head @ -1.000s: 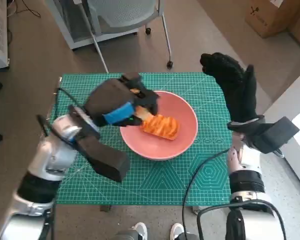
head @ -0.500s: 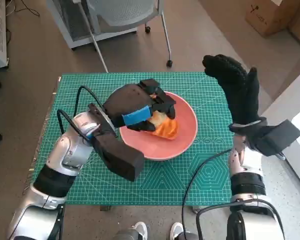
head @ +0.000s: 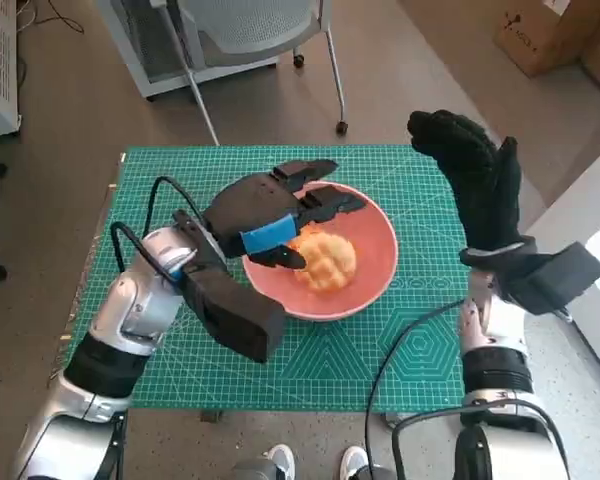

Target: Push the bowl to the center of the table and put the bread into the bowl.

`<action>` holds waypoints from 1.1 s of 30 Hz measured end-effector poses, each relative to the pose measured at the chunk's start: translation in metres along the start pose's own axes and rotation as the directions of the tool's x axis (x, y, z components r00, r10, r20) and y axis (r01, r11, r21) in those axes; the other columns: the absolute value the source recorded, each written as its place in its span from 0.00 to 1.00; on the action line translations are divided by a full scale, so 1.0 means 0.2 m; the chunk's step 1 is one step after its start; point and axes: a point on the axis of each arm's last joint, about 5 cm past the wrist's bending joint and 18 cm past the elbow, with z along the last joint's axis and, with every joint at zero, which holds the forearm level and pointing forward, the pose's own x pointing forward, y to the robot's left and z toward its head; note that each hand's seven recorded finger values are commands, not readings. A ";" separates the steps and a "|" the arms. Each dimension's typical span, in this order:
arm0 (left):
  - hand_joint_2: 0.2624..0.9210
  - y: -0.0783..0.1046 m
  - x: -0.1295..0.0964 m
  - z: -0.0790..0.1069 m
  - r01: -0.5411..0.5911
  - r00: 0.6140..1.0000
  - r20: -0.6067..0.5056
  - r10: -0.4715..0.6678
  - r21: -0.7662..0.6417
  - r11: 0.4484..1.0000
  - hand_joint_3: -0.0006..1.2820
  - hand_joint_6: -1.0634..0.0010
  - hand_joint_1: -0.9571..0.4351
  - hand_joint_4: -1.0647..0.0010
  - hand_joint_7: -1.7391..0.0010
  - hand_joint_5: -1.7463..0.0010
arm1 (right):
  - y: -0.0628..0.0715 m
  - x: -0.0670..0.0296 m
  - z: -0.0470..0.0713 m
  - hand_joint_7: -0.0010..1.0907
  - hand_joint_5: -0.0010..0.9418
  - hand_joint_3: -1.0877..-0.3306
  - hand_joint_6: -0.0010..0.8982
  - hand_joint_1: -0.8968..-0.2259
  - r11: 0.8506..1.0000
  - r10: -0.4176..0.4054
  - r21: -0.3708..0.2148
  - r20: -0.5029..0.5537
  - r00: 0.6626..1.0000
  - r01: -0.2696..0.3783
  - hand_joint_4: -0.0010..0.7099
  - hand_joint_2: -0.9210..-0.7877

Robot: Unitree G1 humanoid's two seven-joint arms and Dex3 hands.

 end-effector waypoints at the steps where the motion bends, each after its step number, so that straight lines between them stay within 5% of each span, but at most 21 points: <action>1: 0.90 0.00 0.00 0.00 -0.008 1.000 0.003 0.008 -0.008 1.000 0.01 0.80 0.27 0.92 0.88 1.00 | 0.00 0.001 0.00 0.00 0.00 0.76 0.43 0.55 1.000 0.000 0.000 0.002 1.000 0.000 0.34 0.00; 13: 0.91 0.04 -0.08 -0.08 -0.136 0.990 0.008 0.143 -0.263 0.955 0.00 0.79 0.30 0.91 0.87 1.00 | 0.01 0.014 0.01 0.00 0.00 0.76 0.44 0.53 1.000 0.006 0.001 0.010 1.000 -0.006 0.35 0.00; 22: 0.93 0.06 -0.16 -0.13 -0.282 0.944 -0.025 0.328 -0.577 0.767 0.01 0.79 0.32 0.89 0.87 0.99 | 0.01 0.022 0.02 0.00 0.00 0.76 0.44 0.54 1.000 0.014 -0.004 0.020 1.000 -0.014 0.36 0.00; 28: 0.98 0.08 -0.20 -0.13 -0.353 0.895 -0.058 0.442 -0.697 0.624 0.01 0.96 0.35 0.89 0.70 1.00 | 0.01 0.030 0.02 0.00 0.01 0.76 0.44 0.52 1.000 0.020 -0.009 0.031 0.999 -0.020 0.36 0.00; 33: 1.00 0.09 -0.22 -0.10 -0.396 0.853 -0.083 0.516 -0.746 0.535 0.03 0.99 0.35 0.90 0.67 1.00 | 0.02 0.035 0.03 0.01 0.01 0.77 0.44 0.52 1.000 0.023 -0.010 0.036 0.999 -0.023 0.36 0.00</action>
